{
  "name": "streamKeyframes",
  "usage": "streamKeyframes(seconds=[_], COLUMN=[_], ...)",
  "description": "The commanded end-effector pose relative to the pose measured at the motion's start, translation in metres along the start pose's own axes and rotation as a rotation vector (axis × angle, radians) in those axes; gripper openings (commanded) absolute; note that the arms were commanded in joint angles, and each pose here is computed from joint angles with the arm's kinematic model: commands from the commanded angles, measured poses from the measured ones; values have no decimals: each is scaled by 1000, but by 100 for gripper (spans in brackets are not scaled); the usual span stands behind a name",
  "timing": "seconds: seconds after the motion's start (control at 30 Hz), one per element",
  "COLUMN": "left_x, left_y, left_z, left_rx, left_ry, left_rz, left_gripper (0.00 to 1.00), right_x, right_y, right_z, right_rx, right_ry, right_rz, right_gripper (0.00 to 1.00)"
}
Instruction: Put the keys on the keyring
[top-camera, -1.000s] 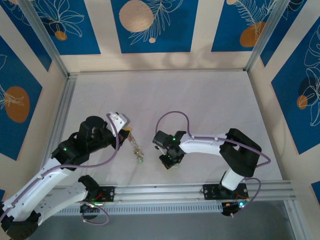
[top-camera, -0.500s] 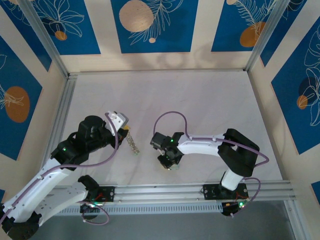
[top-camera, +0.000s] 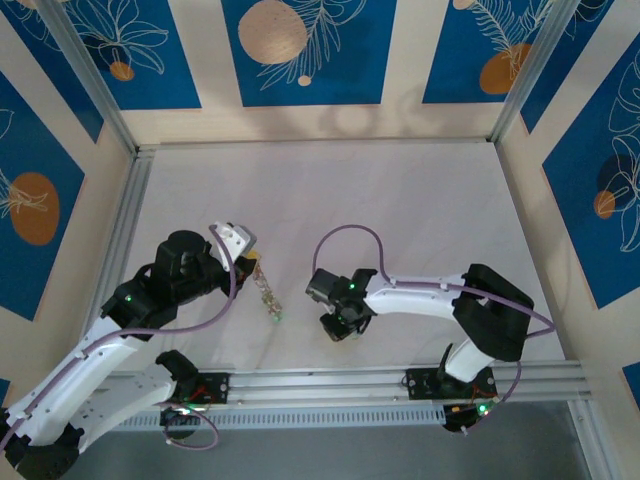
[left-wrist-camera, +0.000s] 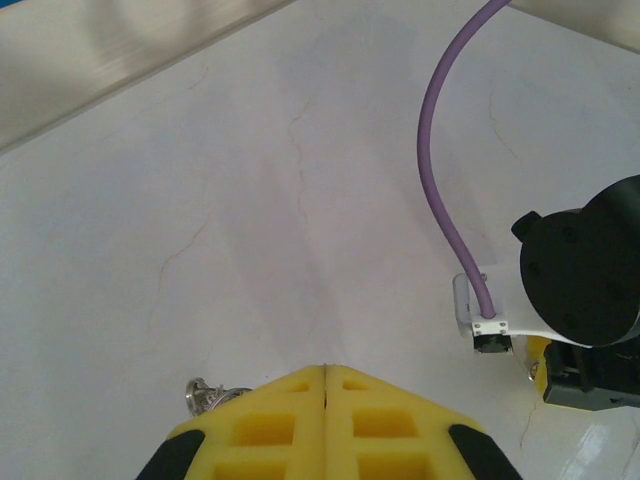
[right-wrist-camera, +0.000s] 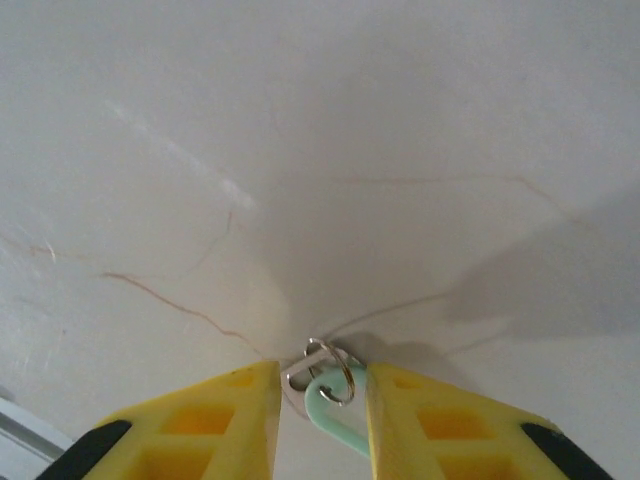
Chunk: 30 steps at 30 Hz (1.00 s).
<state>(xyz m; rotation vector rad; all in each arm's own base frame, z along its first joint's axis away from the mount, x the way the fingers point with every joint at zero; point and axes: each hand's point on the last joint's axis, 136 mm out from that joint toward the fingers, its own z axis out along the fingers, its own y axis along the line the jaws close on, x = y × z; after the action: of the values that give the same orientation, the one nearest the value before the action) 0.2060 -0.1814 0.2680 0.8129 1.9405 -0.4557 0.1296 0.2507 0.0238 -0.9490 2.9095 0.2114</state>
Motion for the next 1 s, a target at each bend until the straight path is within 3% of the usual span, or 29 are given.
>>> streamKeyframes(seconds=[0.0, 0.47, 0.83, 0.97], left_x=[-21, -19, -20, -19], left_y=[1, 1, 1, 0], left_z=[-7, -7, -7, -7], left_rx=[5, 9, 8, 12], left_ry=[-75, -68, -70, -68], left_rz=[-11, -8, -9, -9], left_gripper=[0, 0, 0, 0], right_x=[10, 1, 6, 5], right_y=[-2, 7, 2, 3], right_z=[-1, -2, 1, -4], right_rx=[-35, -136, -131, -136], right_ry=[20, -21, -11, -31], right_rz=[49, 48, 63, 57], right_gripper=[29, 28, 19, 8])
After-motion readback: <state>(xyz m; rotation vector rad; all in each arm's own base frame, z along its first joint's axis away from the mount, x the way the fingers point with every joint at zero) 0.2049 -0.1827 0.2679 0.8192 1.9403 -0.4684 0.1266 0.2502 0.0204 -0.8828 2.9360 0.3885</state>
